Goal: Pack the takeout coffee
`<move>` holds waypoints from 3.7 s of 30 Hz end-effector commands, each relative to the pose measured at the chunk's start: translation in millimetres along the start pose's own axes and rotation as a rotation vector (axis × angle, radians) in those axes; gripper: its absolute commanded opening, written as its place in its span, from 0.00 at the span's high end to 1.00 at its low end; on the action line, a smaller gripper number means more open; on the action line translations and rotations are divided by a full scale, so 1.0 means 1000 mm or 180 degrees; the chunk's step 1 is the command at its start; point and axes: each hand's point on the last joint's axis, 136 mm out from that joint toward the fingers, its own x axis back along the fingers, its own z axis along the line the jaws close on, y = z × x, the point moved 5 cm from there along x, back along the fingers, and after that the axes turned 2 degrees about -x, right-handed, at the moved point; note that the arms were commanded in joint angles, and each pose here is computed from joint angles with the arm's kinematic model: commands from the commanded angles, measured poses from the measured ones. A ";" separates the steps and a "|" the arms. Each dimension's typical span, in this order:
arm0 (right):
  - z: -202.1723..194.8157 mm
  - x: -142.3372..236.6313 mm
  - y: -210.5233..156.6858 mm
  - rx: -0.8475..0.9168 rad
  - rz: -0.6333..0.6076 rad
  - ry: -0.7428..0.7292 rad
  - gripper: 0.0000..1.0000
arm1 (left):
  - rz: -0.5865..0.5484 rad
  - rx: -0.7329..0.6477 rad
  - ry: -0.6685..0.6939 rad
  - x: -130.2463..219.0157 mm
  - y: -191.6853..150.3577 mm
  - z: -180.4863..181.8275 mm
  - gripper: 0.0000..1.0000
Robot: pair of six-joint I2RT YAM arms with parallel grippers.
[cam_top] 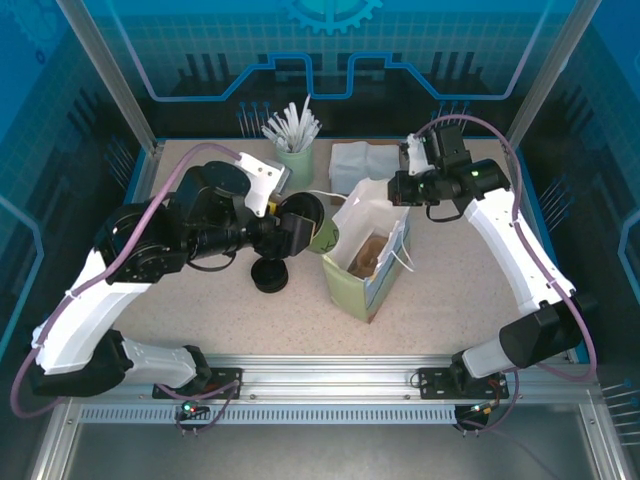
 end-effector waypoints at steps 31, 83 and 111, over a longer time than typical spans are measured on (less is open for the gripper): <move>0.012 0.004 -0.004 -0.0316 -0.0232 0.0178 1.00 | 0.0119 -0.0147 -0.0141 -0.105 0.007 -0.022 0.28; 0.042 0.013 -0.016 0.0337 -0.0404 0.0917 1.00 | -0.0086 -0.0593 0.0517 -0.172 -0.053 -0.018 0.31; 0.047 0.015 -0.022 -0.0128 -0.0534 0.1003 1.00 | -0.0081 -0.0244 0.0814 -0.212 -0.060 -0.018 0.30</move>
